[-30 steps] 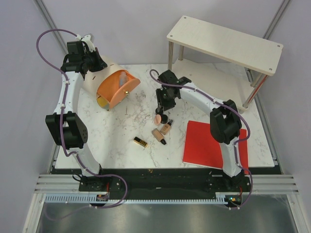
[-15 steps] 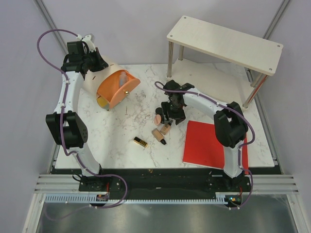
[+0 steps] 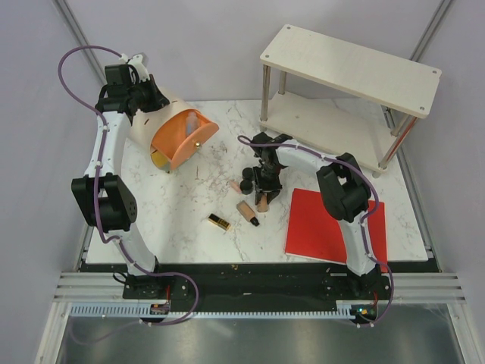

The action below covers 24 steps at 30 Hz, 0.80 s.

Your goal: Organize the makeup

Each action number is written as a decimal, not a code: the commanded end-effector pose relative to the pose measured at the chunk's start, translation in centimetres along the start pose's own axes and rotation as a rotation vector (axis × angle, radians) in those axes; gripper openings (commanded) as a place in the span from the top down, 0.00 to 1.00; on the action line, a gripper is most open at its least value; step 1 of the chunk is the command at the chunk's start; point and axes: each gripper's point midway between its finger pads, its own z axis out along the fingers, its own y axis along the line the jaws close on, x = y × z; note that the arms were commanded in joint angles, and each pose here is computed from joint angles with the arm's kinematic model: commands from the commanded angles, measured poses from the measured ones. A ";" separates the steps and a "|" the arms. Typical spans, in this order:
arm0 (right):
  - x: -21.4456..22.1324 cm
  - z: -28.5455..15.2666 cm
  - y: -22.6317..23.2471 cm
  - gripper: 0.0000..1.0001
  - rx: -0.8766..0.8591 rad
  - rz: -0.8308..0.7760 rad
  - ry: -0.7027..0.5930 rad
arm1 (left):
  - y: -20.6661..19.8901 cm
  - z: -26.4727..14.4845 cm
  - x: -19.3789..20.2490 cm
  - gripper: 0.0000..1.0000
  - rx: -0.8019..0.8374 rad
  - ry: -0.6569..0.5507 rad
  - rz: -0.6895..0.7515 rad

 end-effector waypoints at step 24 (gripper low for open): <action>-13.7 -21.9 9.0 1.00 -0.417 -0.044 -0.613 | 1.7 0.8 8.0 0.97 -0.041 0.282 -0.135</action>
